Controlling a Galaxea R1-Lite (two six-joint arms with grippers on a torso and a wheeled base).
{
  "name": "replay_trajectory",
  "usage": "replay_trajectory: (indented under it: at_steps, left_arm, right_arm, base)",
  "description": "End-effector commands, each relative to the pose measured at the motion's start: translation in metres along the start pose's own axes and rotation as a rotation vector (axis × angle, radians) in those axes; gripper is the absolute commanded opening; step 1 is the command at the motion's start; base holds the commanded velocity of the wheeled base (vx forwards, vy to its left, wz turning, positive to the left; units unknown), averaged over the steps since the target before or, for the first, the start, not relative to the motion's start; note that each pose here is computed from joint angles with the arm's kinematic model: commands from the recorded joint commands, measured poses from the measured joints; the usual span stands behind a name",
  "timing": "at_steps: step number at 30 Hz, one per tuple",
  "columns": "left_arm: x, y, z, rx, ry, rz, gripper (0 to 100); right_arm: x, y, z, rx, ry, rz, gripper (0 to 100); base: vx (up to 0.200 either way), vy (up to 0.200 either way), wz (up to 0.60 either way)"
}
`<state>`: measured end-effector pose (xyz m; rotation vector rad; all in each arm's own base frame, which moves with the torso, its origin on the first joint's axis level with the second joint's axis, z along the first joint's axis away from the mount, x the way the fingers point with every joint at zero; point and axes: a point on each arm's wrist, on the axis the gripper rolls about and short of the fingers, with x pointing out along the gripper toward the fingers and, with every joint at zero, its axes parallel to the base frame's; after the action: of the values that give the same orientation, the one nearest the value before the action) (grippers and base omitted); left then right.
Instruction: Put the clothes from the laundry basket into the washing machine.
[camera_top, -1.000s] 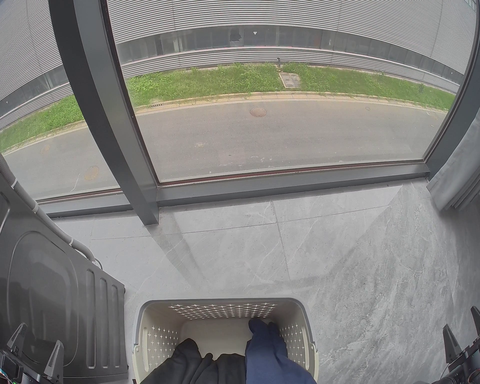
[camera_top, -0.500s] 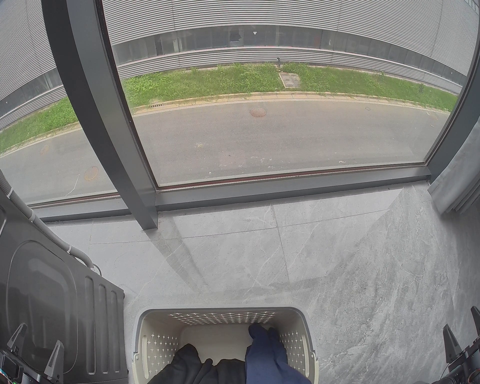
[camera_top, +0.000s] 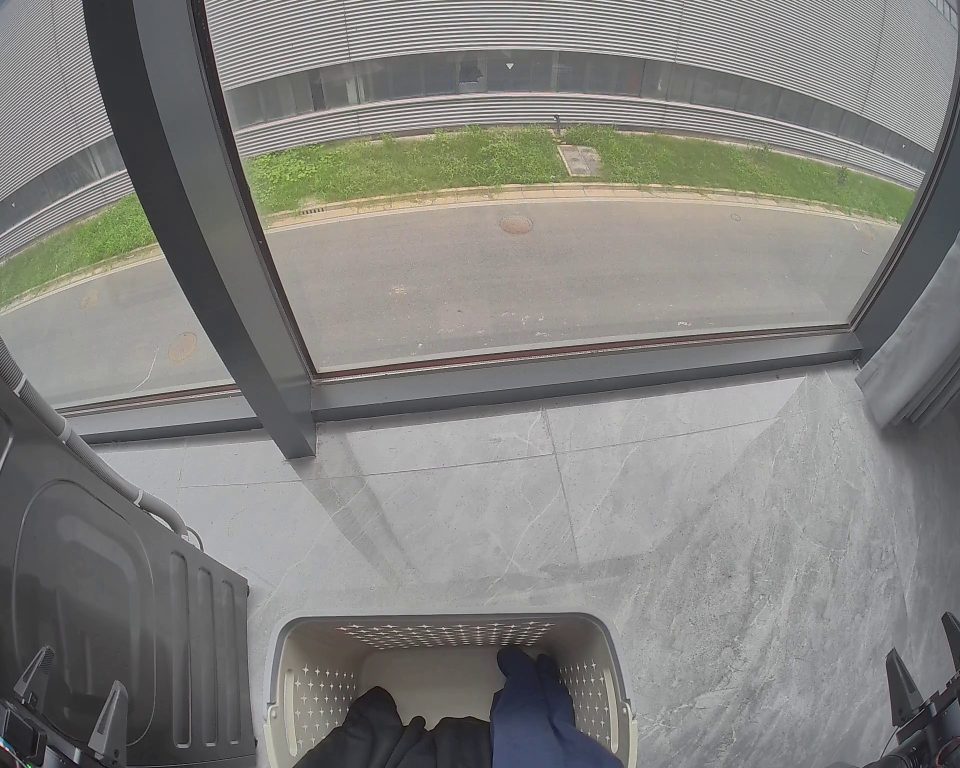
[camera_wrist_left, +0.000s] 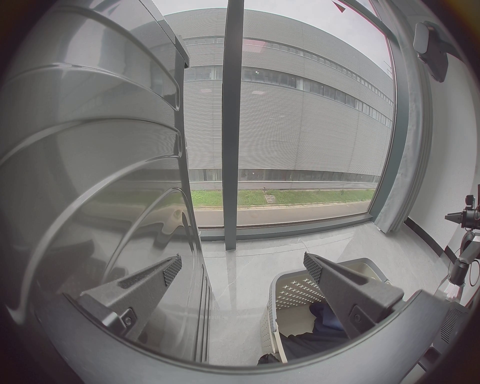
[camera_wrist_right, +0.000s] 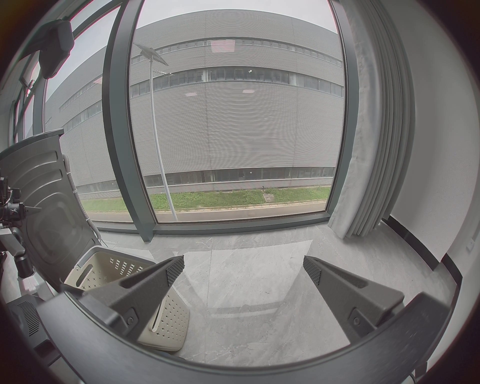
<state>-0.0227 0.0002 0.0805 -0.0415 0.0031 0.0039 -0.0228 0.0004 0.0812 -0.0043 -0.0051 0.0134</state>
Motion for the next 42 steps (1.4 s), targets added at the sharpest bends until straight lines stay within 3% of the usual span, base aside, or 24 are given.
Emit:
replay_trajectory:
  at_steps: [1, 24, 42]
  left_arm:
    - [0.0004, 0.0002, -0.0043, 0.000, 0.006, 0.001, 100]
    - [0.0004, 0.0002, -0.0043, -0.001, 0.006, 0.001, 100]
    - [0.0010, 0.0002, -0.0041, 0.019, 0.014, -0.013, 100]
  right_arm:
    - [0.0001, 0.0000, -0.0052, -0.002, 0.002, 0.003, 100]
    - [0.0000, 0.0000, -0.0052, -0.002, 0.000, 0.005, 100]
    - [0.0000, 0.0000, -0.0052, -0.002, 0.000, 0.005, 100]
  base:
    - [-0.200, 0.000, 0.00]
    - [-0.200, 0.000, 0.00]
    - [-0.200, 0.000, 0.00]
